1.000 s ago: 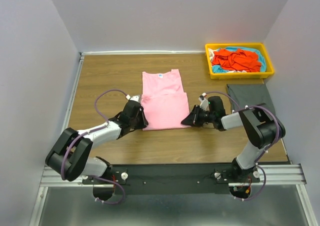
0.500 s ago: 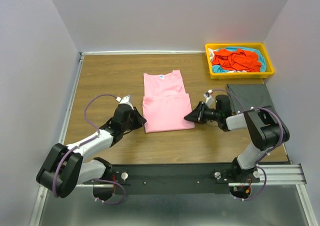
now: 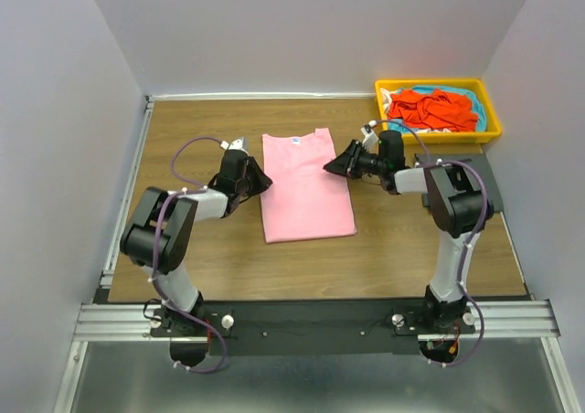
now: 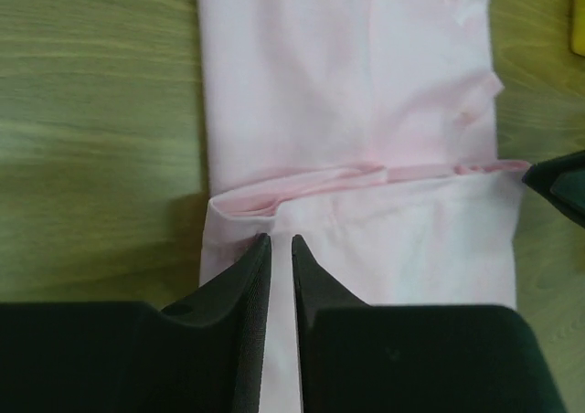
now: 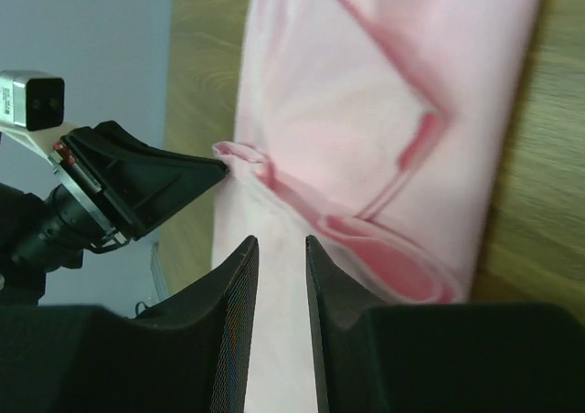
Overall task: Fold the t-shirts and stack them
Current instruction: Fold the tshirt
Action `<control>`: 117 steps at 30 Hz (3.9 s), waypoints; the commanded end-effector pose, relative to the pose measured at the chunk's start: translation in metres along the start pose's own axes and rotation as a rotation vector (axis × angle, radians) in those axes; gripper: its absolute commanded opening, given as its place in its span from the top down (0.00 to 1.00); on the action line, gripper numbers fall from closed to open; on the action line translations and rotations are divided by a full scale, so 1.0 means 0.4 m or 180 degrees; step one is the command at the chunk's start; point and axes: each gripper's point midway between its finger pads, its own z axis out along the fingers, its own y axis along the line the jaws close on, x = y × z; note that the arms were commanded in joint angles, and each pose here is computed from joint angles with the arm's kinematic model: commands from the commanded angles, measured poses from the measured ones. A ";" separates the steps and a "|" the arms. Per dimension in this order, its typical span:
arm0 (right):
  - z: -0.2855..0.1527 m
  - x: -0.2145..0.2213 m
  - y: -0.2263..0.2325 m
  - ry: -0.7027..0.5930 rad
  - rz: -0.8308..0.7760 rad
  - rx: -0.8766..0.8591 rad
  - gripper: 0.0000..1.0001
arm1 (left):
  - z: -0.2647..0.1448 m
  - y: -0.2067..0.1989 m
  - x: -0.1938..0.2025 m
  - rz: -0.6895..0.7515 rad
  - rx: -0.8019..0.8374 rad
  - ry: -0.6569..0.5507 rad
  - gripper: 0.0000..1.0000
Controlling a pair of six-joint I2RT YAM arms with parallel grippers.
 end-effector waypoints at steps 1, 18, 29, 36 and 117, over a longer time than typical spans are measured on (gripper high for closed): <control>0.021 0.002 -0.117 -0.0042 0.0297 0.0339 0.66 | 0.063 0.038 -0.007 -0.0045 0.0053 0.0101 0.78; -0.120 0.010 -0.032 -0.0046 0.0264 0.0104 0.62 | -0.065 -0.031 -0.025 -0.0022 0.0478 -0.0022 0.52; -0.262 0.305 -0.048 0.0337 0.0569 0.0137 0.59 | -0.217 -0.071 0.241 -0.0157 0.0698 0.0387 0.51; -0.301 0.409 -0.146 0.0381 0.0714 0.0564 0.60 | -0.224 0.028 0.310 -0.0319 0.0307 0.0388 0.54; -0.419 0.458 -0.200 0.1212 -0.0673 0.3641 0.99 | -0.254 -0.022 0.297 0.0976 -0.1193 0.1076 0.33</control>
